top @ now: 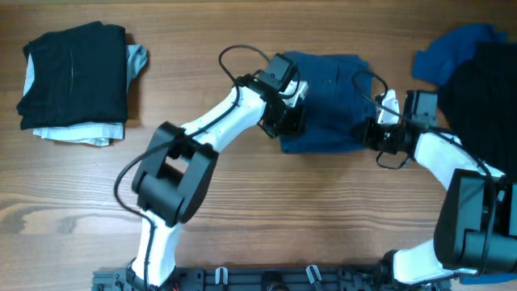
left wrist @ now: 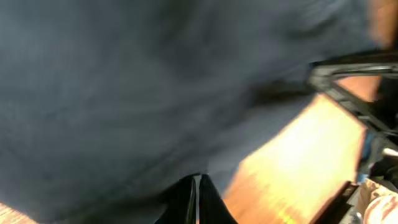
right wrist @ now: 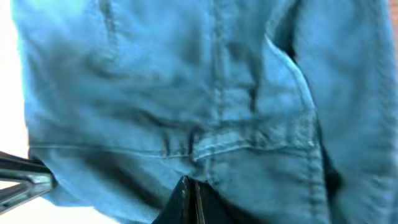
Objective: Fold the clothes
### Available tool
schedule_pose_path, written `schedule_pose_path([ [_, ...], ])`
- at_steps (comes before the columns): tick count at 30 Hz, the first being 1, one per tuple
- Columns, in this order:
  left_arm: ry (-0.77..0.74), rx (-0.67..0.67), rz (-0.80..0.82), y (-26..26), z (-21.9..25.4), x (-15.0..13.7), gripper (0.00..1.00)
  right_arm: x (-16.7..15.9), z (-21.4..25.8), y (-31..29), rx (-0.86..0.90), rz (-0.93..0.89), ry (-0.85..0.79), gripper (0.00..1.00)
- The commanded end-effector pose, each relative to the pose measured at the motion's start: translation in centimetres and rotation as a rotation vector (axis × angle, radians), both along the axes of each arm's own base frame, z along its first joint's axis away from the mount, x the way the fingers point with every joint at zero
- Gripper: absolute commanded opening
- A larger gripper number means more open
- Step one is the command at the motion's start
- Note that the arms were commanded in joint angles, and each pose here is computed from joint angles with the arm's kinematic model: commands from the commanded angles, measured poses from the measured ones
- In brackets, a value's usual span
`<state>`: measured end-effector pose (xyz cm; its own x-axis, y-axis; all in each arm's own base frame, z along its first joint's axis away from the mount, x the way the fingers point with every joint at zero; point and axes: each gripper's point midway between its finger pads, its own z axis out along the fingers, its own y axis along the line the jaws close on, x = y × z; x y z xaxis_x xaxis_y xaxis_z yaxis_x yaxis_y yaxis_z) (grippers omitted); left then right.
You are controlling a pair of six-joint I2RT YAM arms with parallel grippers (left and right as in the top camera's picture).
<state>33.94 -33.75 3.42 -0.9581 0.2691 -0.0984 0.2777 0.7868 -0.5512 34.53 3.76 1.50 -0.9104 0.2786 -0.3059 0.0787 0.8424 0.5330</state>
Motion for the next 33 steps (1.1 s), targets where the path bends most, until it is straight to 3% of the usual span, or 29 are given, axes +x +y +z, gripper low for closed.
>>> schedule_pose_path([
  [1, 0.059, 0.052, -0.011, 0.6, -3.5, -0.9, 0.04, -1.2, -2.5, -1.8, -0.07, -0.147, 0.096, 0.04],
  [5, 0.102, 0.085, -0.011, 1.1, -5.8, -1.4, 0.04, -1.8, -3.5, -3.6, -0.146, -0.25, 0.156, 0.04],
  [10, 0.098, 0.081, -0.014, 0.9, -5.2, -1.5, 0.04, -2.1, -3.6, -3.6, -0.146, -0.261, 0.176, 0.04],
  [17, -0.099, -0.005, 0.059, 0.6, 5.4, 0.6, 0.06, -2.8, -3.8, -3.5, -0.147, -0.258, 0.206, 0.04],
  [19, -0.181, 0.049, 0.135, 2.1, 7.7, 1.6, 0.22, -3.0, -3.9, -3.5, -0.151, -0.247, 0.21, 0.04],
  [22, -0.233, 0.124, 0.206, 3.7, 8.2, 2.5, 0.59, -3.0, -3.9, -3.5, -0.154, -0.238, 0.206, 0.04],
  [27, -0.233, 0.255, 0.266, 5.0, 3.6, 4.1, 0.65, -3.0, -3.9, -3.5, -0.154, -0.239, 0.206, 0.04],
  [29, -0.236, 0.253, 0.266, 4.3, 1.3, 5.1, 0.72, -3.0, -3.9, -3.5, -0.153, -0.238, 0.206, 0.04],
  [33, -0.255, 0.237, 0.267, 3.5, -1.1, 6.3, 0.75, -3.0, -3.9, -3.4, -0.151, -0.237, 0.206, 0.04],
])
